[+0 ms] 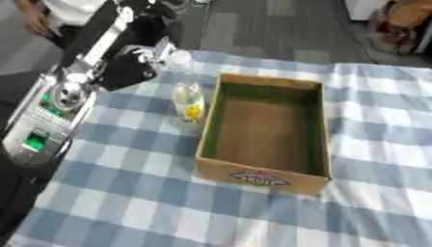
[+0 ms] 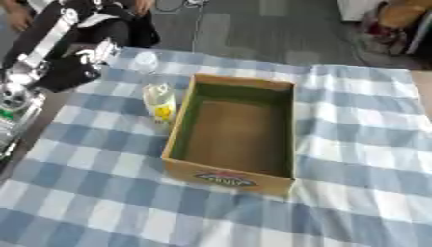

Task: Pick up objects on the table and place them in the box.

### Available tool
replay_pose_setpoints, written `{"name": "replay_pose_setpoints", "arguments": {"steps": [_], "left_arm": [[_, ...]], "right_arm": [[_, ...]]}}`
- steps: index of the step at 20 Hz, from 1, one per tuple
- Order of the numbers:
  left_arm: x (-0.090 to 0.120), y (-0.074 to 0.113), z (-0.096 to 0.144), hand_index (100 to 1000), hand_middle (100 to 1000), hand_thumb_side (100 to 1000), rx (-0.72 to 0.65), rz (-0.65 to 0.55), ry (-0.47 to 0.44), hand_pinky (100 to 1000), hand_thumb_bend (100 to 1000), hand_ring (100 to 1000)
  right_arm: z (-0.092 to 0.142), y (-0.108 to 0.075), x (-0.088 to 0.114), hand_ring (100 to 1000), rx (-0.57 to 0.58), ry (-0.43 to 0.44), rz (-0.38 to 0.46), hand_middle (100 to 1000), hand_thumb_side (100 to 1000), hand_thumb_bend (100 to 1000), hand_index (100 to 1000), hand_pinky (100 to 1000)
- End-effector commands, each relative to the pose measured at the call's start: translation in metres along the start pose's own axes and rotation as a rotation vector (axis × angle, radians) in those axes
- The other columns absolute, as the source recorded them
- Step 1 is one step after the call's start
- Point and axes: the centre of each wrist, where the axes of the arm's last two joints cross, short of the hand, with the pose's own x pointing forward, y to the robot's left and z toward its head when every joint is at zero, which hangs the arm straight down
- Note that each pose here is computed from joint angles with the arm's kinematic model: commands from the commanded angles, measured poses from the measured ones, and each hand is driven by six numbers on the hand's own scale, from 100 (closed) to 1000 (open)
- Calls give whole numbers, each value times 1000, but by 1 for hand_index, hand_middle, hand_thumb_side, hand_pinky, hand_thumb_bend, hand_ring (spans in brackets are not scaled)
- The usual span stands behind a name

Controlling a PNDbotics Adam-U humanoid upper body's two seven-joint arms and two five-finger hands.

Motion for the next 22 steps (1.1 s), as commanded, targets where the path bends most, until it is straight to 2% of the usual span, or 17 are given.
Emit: {"name": "replay_pose_setpoints", "arguments": {"steps": [1,3,4,5,10,22], "left_arm": [[-10,16,-4,911,801,684,-99,-55,20,820,995,708],[-15,19,-6,927,812,671,-153,-58,36,819,1000,720],[-18,20,-6,934,818,655,-177,-53,44,820,960,722],[-21,22,-7,946,828,659,-205,-47,53,824,1000,729],[-31,29,-10,952,856,635,-300,-21,70,897,1000,816],[-46,33,-11,971,880,675,-316,31,91,886,953,828]], "right_arm": [[-8,-4,1,303,-59,-93,-44,248,917,100,371,160],[-7,-4,1,302,-56,-92,-47,247,917,100,372,159],[-7,-4,1,302,-54,-91,-48,247,915,100,372,159],[-7,-4,1,302,-52,-90,-49,247,918,100,372,159],[-7,-4,1,301,-45,-86,-52,247,918,100,372,158],[-7,-3,2,300,-36,-85,-60,246,918,100,372,157]]}}
